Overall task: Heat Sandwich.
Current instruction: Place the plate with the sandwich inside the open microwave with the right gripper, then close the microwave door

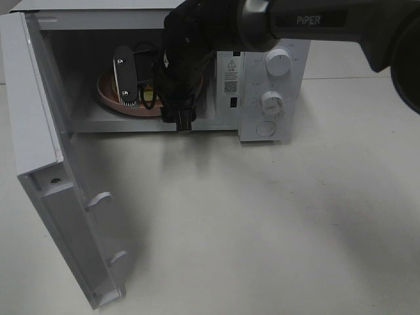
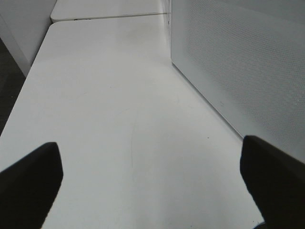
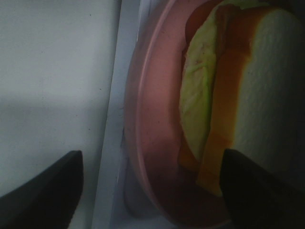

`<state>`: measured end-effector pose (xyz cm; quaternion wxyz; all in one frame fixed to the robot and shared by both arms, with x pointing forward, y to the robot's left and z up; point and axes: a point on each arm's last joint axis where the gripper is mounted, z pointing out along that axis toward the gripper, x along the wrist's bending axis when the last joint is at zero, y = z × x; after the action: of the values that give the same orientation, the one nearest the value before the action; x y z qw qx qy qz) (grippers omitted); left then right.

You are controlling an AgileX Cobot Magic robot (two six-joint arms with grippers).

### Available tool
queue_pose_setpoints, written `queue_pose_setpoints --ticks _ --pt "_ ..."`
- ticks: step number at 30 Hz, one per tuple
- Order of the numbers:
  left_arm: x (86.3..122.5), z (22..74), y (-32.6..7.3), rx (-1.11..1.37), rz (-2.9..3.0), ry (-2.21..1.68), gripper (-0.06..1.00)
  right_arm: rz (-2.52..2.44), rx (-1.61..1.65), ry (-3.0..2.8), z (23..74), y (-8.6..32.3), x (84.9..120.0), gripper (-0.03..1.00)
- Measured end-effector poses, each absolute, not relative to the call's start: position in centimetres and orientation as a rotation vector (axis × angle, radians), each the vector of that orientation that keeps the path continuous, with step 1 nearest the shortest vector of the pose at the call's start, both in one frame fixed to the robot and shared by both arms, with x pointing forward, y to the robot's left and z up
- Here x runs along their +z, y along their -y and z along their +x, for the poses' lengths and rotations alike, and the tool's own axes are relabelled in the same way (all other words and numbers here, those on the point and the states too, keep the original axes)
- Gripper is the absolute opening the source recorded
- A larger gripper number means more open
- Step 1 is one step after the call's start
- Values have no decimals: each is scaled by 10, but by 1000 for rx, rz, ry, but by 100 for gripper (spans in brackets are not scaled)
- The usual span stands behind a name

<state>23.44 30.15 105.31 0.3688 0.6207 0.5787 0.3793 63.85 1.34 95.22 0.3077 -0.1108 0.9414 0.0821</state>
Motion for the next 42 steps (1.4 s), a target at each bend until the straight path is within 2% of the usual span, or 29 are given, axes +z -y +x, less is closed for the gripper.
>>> queue_pose_setpoints --ticks 25,42 --pt "1053 234 -302 974 1593 -1485 95 -312 273 -2482 582 30 974 76" --pt "1053 234 -302 974 1593 -1485 95 -107 327 -2532 532 71 995 76"
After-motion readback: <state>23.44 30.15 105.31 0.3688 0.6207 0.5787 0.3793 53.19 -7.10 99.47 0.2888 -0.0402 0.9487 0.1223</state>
